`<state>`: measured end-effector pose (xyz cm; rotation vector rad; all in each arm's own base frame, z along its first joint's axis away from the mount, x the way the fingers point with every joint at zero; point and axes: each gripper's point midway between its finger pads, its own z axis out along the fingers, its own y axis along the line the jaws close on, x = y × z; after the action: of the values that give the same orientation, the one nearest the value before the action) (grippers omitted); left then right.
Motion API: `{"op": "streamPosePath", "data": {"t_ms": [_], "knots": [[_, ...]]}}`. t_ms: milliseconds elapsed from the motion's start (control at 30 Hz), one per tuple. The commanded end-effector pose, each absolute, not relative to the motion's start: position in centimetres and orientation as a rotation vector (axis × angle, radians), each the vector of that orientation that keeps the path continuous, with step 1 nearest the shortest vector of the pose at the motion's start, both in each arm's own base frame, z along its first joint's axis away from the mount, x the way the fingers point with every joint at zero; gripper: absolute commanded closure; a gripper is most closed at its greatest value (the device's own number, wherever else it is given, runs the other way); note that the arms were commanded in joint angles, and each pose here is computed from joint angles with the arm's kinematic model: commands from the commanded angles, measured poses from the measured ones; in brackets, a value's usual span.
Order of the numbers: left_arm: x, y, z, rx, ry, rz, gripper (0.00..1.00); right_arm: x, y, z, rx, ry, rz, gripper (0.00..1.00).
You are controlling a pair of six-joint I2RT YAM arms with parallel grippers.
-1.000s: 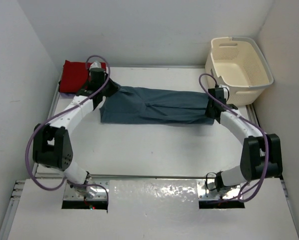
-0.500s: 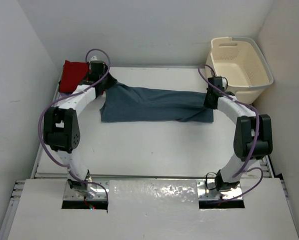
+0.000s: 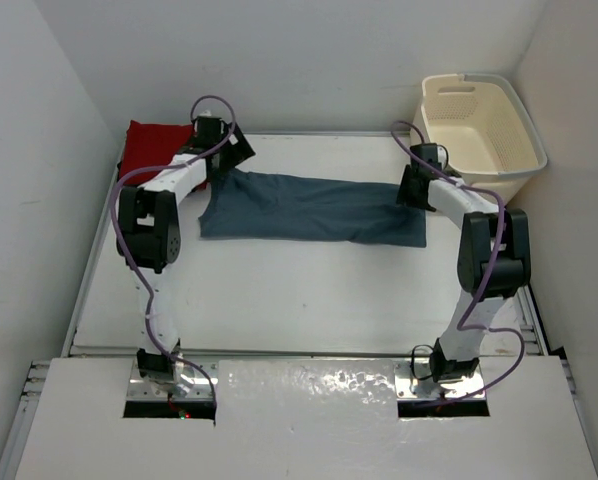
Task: Fold and stack the t-shirts
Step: Fold the other side of the tshirt into a rectangle, then rotate the tshirt 90 degrees
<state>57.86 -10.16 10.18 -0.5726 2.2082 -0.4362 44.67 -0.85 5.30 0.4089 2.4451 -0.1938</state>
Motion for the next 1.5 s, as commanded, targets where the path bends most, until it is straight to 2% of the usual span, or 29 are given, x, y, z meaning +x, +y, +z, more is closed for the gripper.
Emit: {"op": "streamPosePath", "data": {"t_ms": [0, 67, 100, 133, 167, 300, 433, 500, 633, 800, 933, 1167, 1267, 1400, 1467], "knots": [[58.8, -9.6, 14.2, -0.522, 2.138, -0.451, 0.00, 45.2, -0.3, 8.5, 0.384, 2.375, -0.135, 0.42], [58.5, -9.1, 15.5, -0.524, 2.125, -0.421, 0.00, 44.7, 0.3, 9.3, 0.351, 2.375, -0.113, 0.36], [58.4, -9.1, 16.0, -0.517, 2.119, -0.424, 0.00, 44.5, 0.5, 9.7, 0.336, 2.373, -0.113, 0.28], [58.1, -9.2, 16.5, -0.511, 2.115, -0.430, 0.00, 44.4, 0.6, 10.0, 0.322, 2.372, -0.116, 0.18], [57.4, -9.6, 17.0, -0.492, 2.118, -0.456, 0.00, 44.1, 0.7, 10.6, 0.317, 2.362, -0.121, 0.01], [55.2, -10.2, 17.9, -0.475, 2.107, -0.511, 0.00, 43.6, 1.4, 12.3, 0.274, 2.312, -0.137, 0.01], [51.6, -11.1, 15.2, -0.474, 2.177, -0.529, 0.00, 43.7, 2.6, 13.2, 0.162, 2.315, -0.146, 0.01], [50.7, -11.5, 15.5, -0.455, 2.168, -0.526, 0.00, 43.7, 4.6, 12.4, 0.092, 2.340, -0.081, 0.01], [48.5, -12.6, 12.0, -0.454, 2.250, -0.531, 0.00, 43.7, 6.6, 9.9, 0.076, 2.400, -0.015, 0.01], [46.7, -12.6, 6.9, -0.479, 2.379, -0.515, 0.00, 43.5, 5.9, 6.5, 0.127, 2.529, -0.091, 0.01], [45.0, -10.7, 3.0, -0.538, 2.455, -0.410, 0.00, 41.3, 5.7, 3.1, 0.186, 2.583, -0.078, 0.01], [44.7, -8.8, -0.4, -0.592, 2.509, -0.360, 0.00, 38.3, 3.4, -2.1, 0.330, 2.674, 0.045, 0.01], [46.1, -8.2, -0.2, -0.582, 2.500, -0.326, 0.00, 35.4, 2.9, -4.0, 0.417, 2.725, 0.101, 0.01], [47.9, -8.8, -0.6, -0.548, 2.505, -0.358, 0.00, 34.0, 3.1, -3.8, 0.398, 2.690, 0.142, 0.01], [49.9, -10.0, 0.4, -0.510, 2.469, -0.438, 0.00, 33.3, 5.3, -3.1, 0.337, 2.674, 0.303, 0.01]]}}
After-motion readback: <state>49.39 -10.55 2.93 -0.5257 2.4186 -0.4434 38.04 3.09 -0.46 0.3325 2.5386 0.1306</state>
